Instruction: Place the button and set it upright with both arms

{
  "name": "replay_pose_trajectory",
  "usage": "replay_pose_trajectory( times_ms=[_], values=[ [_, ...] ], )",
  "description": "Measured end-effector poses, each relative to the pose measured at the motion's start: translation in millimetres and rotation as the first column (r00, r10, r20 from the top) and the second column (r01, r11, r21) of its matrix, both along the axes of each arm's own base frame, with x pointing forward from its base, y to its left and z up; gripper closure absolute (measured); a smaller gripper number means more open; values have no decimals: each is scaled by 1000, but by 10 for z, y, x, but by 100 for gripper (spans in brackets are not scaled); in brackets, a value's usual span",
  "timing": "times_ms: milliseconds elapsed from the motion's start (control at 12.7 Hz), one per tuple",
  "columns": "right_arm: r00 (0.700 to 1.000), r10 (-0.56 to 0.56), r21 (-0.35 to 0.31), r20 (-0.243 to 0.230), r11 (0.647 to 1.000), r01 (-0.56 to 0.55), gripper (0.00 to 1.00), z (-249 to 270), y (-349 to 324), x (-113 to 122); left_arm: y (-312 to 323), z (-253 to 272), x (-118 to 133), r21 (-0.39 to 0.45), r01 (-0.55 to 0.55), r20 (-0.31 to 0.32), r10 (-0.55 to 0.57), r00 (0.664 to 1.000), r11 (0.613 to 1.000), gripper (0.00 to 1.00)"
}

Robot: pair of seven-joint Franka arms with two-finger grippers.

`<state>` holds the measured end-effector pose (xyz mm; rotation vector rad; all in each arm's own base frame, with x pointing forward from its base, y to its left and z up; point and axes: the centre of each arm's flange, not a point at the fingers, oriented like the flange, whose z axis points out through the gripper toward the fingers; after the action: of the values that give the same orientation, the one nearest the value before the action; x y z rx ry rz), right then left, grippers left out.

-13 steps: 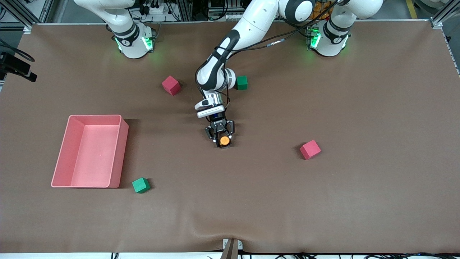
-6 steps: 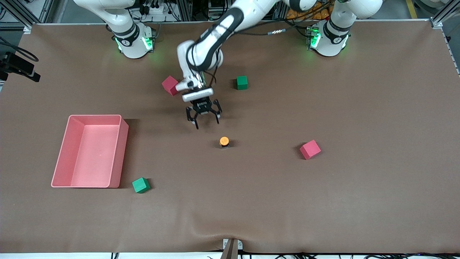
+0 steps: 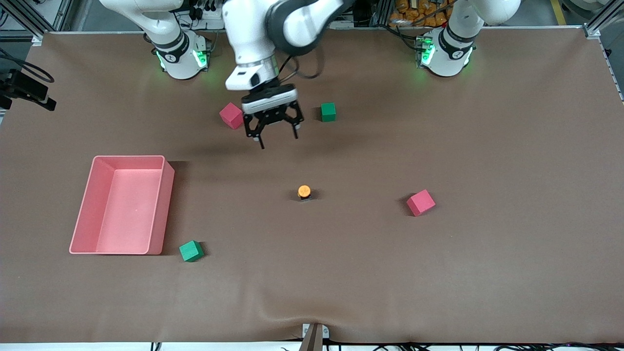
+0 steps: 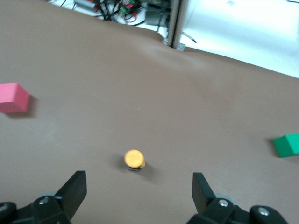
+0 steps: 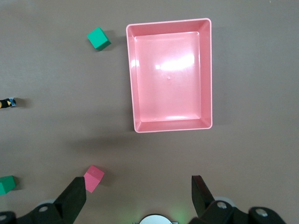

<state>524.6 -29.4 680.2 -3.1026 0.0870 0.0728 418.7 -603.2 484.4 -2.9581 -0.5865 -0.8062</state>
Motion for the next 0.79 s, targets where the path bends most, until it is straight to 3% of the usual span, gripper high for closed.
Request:
replay_pose_trajectory(
  times_ms=[237,553,789],
  values=[
    [1000,2,0,7,1000,-2,0,20,13,2,954,945,499,-76,0,-160,-12,987,997,0],
    [1000,-6,-1,7,1000,6,0,18,-25,2,1935,1525,924,-145,-38,-214,7,977,989,0],
    [1000,-10,-4,6,1000,10,0,14,-49,2,2666,1519,1296,-118,-12,-303,-25,953,993,0]
  ],
)
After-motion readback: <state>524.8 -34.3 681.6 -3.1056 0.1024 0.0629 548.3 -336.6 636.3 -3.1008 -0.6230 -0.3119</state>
